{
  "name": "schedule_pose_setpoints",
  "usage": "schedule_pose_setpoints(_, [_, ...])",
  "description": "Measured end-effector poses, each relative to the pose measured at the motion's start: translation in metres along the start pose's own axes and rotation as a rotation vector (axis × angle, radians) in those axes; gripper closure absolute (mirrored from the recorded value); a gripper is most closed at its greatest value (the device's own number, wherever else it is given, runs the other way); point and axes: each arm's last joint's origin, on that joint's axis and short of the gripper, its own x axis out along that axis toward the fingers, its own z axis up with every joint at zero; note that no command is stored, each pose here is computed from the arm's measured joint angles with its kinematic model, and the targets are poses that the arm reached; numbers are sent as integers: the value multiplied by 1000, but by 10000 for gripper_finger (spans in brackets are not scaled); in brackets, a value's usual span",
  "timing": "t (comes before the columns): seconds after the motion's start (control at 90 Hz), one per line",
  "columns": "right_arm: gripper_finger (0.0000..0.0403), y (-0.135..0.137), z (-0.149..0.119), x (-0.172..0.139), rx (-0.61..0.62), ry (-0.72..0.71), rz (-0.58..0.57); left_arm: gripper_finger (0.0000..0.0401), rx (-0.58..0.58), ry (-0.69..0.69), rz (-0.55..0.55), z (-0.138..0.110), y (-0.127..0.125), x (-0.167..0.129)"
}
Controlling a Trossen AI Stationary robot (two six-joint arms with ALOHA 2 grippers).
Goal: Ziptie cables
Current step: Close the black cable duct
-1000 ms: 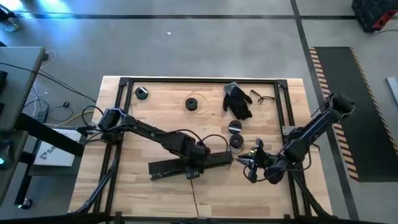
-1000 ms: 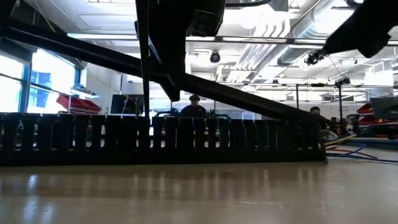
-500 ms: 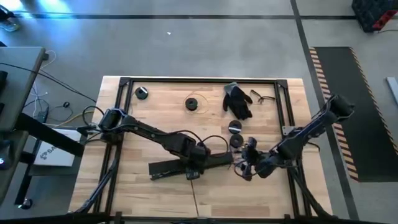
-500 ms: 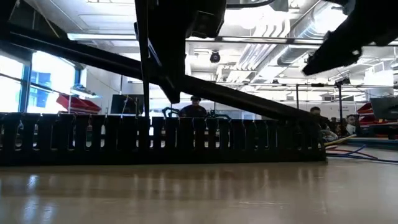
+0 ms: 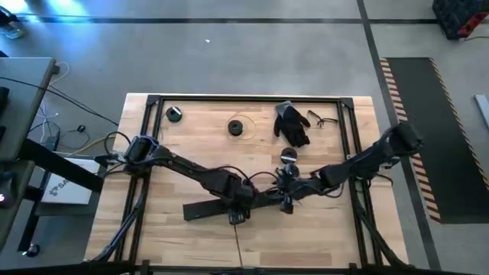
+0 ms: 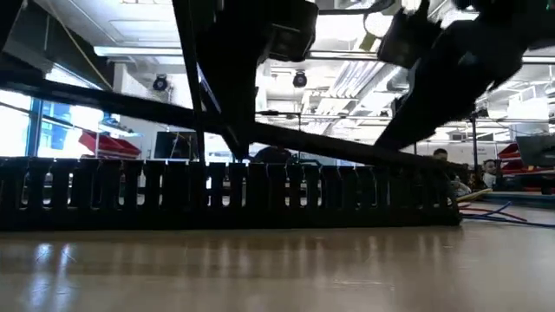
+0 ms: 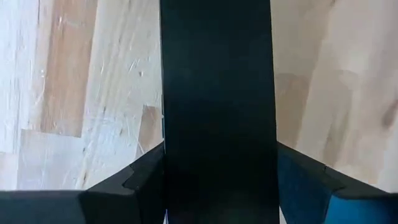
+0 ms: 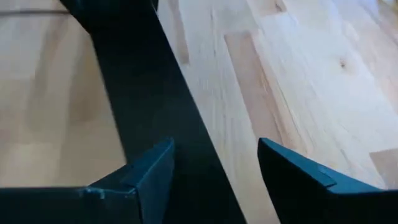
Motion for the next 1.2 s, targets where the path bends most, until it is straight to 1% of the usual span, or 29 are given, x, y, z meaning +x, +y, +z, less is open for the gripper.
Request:
schedule_pose_setpoints(0.111, [233,3,-3,11,12,-2,21,190,3,15,3,-2,0,0])
schedule_pose_setpoints(0.222, [248,5,-6,18,16,3,34,190,5,20,2,-2,0,1])
schedule_pose_setpoints(0.456, [254,2,-7,21,17,16,32,184,12,29,11,-5,-6,8])
schedule_pose_setpoints(0.567, [254,0,-7,22,20,27,32,166,26,34,10,-7,-10,12])
schedule_pose_setpoints(0.744, [254,-2,-8,24,21,32,21,118,34,74,-27,-8,-8,9])
schedule_pose_setpoints(0.867, [254,-2,-8,24,22,30,16,104,29,95,-17,-9,-5,6])
schedule_pose_setpoints(0.956, [254,-3,-8,24,24,30,15,102,29,90,-18,-10,-5,1])
schedule_pose_setpoints(1.2, [254,-4,-8,25,27,35,12,108,-7,-18,-30,-11,-2,-43])
